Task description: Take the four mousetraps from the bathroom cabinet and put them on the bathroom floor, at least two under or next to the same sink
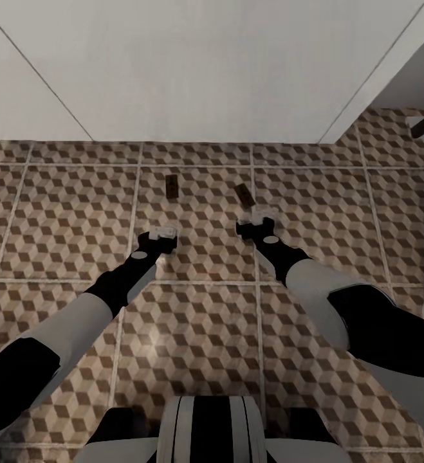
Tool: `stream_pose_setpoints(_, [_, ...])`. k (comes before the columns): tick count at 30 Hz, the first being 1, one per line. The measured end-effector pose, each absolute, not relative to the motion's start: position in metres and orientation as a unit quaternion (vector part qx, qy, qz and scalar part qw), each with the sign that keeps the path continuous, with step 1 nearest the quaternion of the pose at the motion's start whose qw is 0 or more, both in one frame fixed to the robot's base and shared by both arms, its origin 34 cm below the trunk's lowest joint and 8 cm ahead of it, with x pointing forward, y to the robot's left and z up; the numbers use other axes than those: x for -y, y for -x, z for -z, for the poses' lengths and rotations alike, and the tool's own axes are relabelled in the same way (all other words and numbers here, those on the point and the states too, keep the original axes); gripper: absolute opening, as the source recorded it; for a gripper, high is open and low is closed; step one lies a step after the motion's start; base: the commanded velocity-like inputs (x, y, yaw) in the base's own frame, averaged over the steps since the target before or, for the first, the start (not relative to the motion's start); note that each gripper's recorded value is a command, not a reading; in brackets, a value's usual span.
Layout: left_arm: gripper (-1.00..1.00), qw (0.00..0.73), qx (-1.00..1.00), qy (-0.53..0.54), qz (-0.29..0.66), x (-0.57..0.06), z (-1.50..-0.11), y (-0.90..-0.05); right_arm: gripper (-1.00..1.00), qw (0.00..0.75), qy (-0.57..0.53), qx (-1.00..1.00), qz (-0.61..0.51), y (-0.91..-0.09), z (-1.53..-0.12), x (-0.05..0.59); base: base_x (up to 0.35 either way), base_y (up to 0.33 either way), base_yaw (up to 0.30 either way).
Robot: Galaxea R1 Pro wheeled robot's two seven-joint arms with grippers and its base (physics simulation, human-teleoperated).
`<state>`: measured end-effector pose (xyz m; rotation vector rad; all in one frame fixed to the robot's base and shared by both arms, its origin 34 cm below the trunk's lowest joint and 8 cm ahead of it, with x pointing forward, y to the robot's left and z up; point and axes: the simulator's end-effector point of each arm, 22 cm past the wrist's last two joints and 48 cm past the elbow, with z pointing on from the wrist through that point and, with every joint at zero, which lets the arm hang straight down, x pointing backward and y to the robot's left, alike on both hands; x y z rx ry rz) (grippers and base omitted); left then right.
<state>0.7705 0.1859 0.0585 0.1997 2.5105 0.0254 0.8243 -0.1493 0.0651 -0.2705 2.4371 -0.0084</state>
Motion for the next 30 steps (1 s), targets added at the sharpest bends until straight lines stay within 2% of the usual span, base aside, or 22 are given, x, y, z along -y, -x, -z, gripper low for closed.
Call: stream_pose_setpoints(30, [1.0, 0.307, -0.949, -0.076, -0.009, -0.1855, -0.059, -0.7709, 1.0, 0.338, 0.104, -0.935, 0.003, -0.8241, -0.065, 0.1494, -0.328, 0.0, 0.0])
